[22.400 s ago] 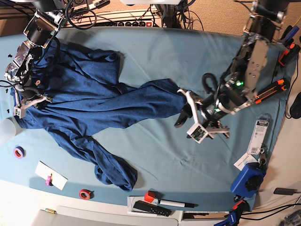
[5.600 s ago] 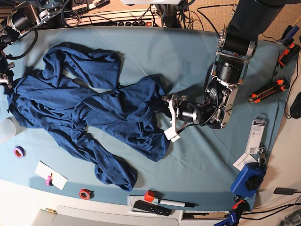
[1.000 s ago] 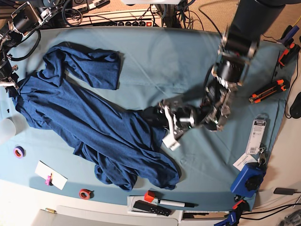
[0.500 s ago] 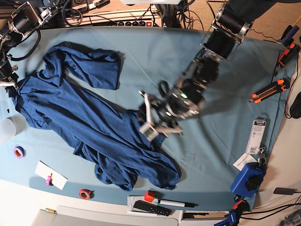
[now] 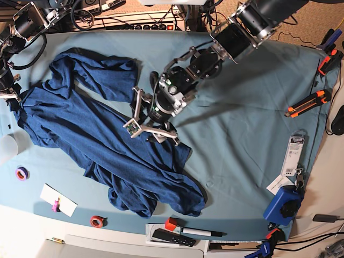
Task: Layout the t-shirt on the table in an organized manner, then fold the t-shirt properly
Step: 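Release the fabric and raise the left gripper over the t-shirt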
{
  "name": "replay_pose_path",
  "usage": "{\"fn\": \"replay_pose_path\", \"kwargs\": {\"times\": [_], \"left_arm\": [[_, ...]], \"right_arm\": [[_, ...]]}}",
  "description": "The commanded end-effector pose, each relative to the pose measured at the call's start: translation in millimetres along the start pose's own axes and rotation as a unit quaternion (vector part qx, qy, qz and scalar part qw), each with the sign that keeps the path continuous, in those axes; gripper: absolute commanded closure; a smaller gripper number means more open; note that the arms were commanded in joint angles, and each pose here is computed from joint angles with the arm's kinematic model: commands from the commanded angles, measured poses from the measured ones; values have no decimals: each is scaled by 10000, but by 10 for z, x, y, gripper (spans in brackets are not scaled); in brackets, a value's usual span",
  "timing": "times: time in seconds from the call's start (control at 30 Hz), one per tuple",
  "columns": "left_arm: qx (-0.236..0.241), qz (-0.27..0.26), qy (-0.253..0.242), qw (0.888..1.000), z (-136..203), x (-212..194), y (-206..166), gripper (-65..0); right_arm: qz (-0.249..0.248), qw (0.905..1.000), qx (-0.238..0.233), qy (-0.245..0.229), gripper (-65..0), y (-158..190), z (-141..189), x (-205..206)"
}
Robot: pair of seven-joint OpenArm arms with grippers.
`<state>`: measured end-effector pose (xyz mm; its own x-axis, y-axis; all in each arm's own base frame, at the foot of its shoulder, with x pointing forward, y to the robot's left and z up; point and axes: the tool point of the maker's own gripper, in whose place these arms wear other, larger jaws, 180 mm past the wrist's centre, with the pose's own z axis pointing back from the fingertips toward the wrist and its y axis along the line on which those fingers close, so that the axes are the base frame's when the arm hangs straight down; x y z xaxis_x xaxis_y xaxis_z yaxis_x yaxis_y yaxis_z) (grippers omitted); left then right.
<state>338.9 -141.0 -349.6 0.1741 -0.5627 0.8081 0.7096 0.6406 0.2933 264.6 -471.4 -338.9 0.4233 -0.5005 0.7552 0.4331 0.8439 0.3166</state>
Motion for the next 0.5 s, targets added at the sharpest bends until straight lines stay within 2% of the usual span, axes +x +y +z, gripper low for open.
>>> {"fn": "replay_pose_path", "kwargs": {"times": [0.0,0.1,0.3,0.47], "left_arm": [[103,55,-299,9995,8,222,46,-369],[148,64,-346,9993,5,258,18,-369],[649,-12,-444,9969,19,306,196,-369],[627,-24,-361,9974,-12,240,177,-369]], "right_arm": [[118,9993,17,-362,0,3,62,283],[118,9993,17,-358,0,3,62,281],[118,9994,17,-337,0,3,61,274],[119,9994,15,-325,0,2,61,269]]}}
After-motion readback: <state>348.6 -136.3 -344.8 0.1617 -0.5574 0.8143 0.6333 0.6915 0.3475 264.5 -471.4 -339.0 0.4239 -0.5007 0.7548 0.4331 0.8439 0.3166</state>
